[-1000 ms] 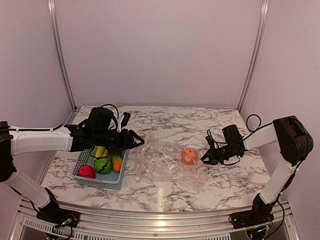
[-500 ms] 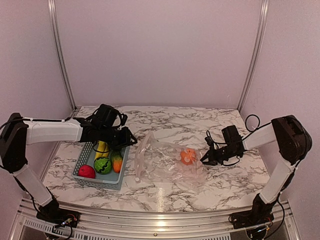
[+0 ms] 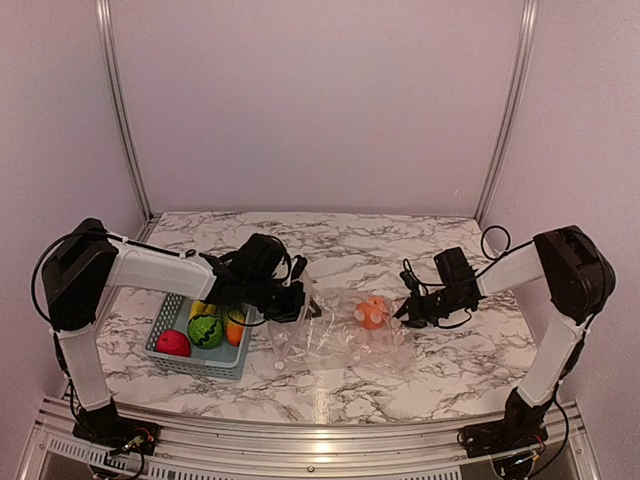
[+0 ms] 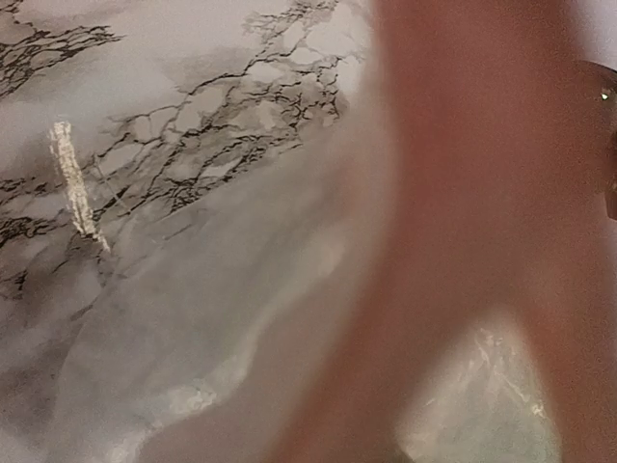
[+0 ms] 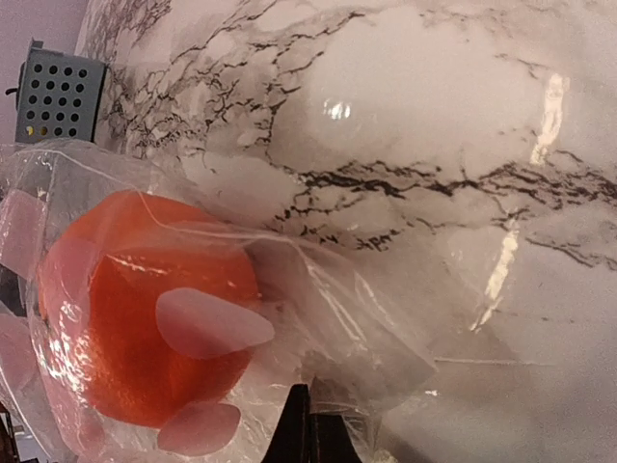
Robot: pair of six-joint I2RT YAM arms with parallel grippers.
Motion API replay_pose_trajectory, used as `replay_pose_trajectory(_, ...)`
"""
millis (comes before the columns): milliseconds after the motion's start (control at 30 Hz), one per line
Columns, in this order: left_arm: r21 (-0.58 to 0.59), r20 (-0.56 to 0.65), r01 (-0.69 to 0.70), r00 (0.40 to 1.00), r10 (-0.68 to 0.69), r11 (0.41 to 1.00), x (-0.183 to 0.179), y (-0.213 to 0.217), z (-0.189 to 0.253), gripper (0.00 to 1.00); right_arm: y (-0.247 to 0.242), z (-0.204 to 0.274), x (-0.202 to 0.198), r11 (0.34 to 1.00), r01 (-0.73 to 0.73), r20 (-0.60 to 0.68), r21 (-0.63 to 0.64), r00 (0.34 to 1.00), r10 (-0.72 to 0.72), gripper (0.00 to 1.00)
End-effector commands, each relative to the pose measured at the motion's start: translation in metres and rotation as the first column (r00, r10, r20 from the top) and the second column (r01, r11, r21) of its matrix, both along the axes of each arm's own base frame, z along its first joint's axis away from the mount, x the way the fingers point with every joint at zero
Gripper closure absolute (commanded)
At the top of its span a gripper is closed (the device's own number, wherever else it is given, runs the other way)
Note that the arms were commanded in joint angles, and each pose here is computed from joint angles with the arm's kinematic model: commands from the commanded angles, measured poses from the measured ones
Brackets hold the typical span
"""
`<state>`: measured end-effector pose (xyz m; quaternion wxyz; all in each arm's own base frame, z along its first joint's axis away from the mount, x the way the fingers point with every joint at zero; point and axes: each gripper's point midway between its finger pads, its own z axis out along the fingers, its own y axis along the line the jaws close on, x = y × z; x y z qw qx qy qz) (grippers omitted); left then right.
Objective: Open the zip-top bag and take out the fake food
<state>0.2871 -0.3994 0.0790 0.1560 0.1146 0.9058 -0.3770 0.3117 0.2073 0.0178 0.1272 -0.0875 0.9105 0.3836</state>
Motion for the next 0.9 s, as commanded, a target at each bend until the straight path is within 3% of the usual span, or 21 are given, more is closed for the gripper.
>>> replay_pose_trajectory(0,-0.184,0.026,0.09,0.996,-0.087,0.979,-0.017,-0.038,0.015,0.75,-0.003,-0.04,-0.026,0.991,-0.027,-0.108,-0.13,0.994,0.013,1.0)
replay_pose_trajectory(100,-0.258,-0.001,0.091,0.996,-0.095,0.962,-0.021,-0.052,0.006,0.72,-0.001,-0.045,-0.032,0.99,-0.027,-0.123,-0.138,0.992,0.01,1.0)
replay_pose_trajectory(433,-0.315,0.008,0.134,0.99,-0.139,0.94,-0.026,-0.088,-0.017,0.67,0.016,-0.048,-0.054,0.989,-0.067,-0.156,-0.133,0.987,0.046,1.0)
replay_pose_trajectory(667,-0.349,0.036,0.129,0.992,-0.124,0.928,-0.027,-0.098,-0.012,0.39,0.03,-0.042,-0.066,0.989,-0.103,-0.154,-0.106,0.984,0.086,1.0)
replay_pose_trajectory(867,-0.343,0.063,0.099,0.995,-0.082,0.934,-0.019,-0.096,-0.006,0.24,0.048,-0.033,-0.079,0.979,-0.186,-0.137,-0.084,0.975,0.173,1.0)
